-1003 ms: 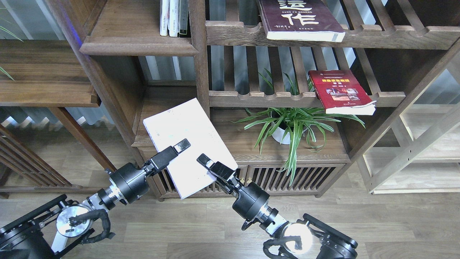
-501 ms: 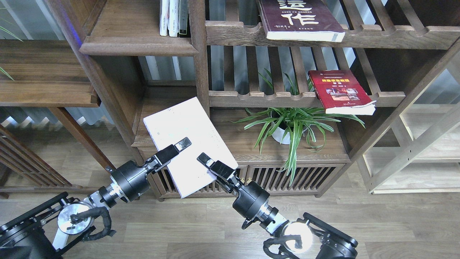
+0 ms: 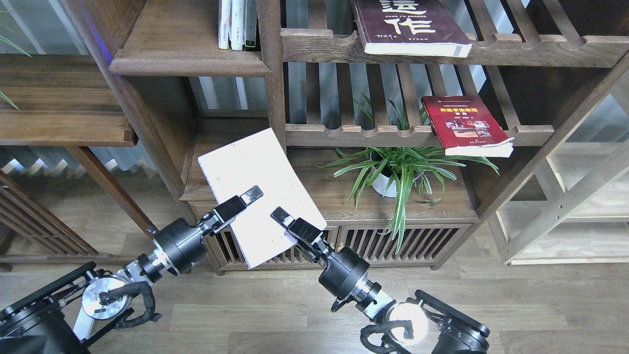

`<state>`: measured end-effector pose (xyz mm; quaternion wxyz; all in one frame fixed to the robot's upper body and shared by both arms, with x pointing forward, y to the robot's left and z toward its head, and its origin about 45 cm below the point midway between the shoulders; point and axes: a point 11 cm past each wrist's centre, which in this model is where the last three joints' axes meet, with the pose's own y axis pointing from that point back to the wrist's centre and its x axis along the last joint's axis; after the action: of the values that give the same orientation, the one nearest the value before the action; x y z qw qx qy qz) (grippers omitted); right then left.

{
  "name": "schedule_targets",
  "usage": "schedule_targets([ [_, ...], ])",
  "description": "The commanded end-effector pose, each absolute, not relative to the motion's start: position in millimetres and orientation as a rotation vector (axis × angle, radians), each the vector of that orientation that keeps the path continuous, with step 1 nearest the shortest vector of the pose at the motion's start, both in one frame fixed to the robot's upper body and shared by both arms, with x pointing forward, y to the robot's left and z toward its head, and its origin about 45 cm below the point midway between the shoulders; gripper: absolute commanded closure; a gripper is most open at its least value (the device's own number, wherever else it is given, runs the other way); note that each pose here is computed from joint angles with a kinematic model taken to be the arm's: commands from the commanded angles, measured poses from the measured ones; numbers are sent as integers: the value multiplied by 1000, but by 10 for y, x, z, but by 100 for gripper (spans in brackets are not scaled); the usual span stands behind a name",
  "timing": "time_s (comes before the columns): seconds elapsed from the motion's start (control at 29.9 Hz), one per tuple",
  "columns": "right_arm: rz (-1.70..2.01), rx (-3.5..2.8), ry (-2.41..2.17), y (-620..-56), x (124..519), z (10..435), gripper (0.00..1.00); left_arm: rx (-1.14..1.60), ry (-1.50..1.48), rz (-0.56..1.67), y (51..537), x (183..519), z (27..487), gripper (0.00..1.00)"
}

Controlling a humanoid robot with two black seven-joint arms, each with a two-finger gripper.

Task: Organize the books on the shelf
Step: 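Lift the white book up and away with the left gripper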

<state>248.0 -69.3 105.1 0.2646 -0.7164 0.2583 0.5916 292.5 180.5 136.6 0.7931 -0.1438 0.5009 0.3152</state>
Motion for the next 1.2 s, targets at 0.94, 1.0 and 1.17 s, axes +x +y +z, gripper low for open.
schedule_targets([
  [0.94,1423,-1811,930,-1354,3081,1041,1,-280,833,722,2419,3155,2014,96],
  [1.0,1427,-1809,940,-1368,3079,1014,1,-263,770,711,2456,3159,2150,96],
  [1.17,1428,-1881,984,-1382,3036,896,1,-251,604,684,2498,3190,2535,97],
])
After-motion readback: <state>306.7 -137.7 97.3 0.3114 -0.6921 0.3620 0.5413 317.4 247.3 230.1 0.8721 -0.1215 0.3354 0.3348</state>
